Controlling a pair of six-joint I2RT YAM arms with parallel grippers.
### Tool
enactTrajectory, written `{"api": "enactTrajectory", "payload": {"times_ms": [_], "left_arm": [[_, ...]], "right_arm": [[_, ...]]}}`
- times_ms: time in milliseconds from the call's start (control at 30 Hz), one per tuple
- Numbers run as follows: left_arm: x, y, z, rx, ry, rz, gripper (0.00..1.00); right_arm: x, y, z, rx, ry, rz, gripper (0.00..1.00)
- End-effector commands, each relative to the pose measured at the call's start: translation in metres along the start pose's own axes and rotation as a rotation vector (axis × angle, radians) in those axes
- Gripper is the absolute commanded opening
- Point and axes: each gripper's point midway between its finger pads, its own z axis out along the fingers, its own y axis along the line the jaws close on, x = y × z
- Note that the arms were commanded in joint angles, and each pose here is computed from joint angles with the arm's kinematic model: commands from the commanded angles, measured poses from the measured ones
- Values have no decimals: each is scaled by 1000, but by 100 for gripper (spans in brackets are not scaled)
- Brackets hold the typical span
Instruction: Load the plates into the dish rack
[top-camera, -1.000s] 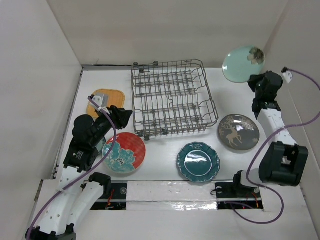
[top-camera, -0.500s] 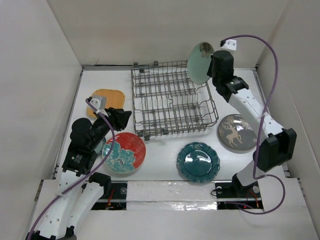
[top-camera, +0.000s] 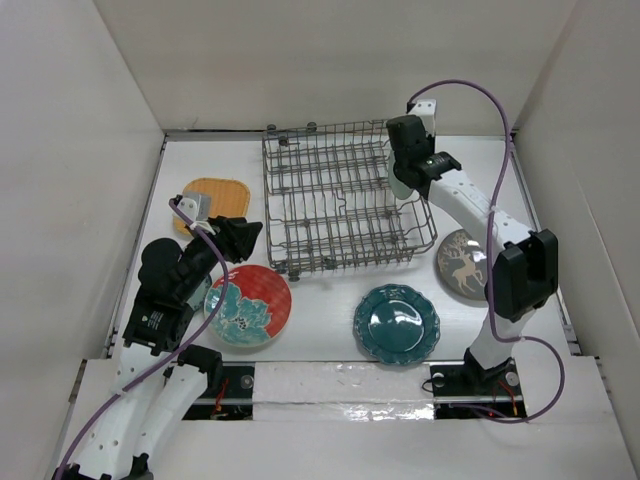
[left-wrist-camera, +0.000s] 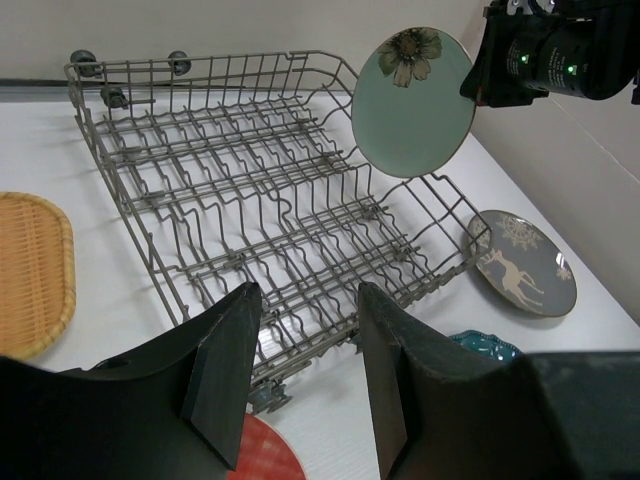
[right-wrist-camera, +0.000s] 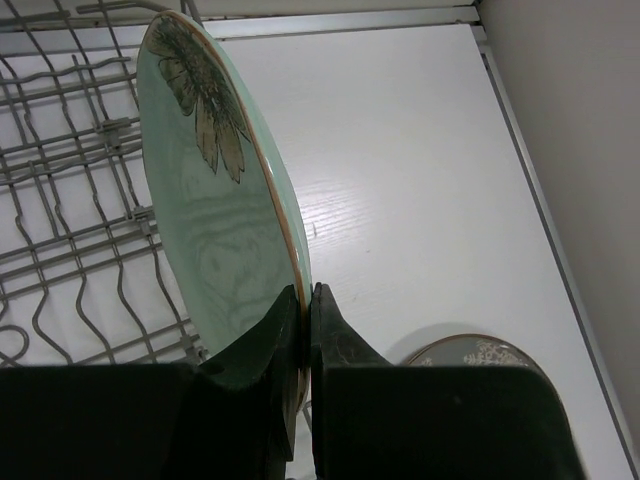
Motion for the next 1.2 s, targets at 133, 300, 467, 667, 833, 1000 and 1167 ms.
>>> {"api": "enactTrajectory", "payload": {"times_ms": [133,300,467,667,833,1000,1167], "left_arm": [[-6,-5,0,25,-29,16,40],[-4,-4,1,25,-24,15,40],[-4,-5,2,28,-23,13,40],[-5,-5,1,32,-25,13,41],[-5,-6,1,34,-27,13,41],[-7,-7,-1,37,-35,14,41],[-8,-9,-3,44,-43,15,41]], "right_arm": [[-43,4,-8,39,-126,151,0],[-26,21,-3,29,-96,117,0],[-12,35,-5,27,-83,89,0],[2,45,-5,58,-70,46,7],[-8,43,-10,40,-84,73,38],[-32,37,-30,-3,-130,135,42],[-41,23,-43,-33,-142,174,49]]}}
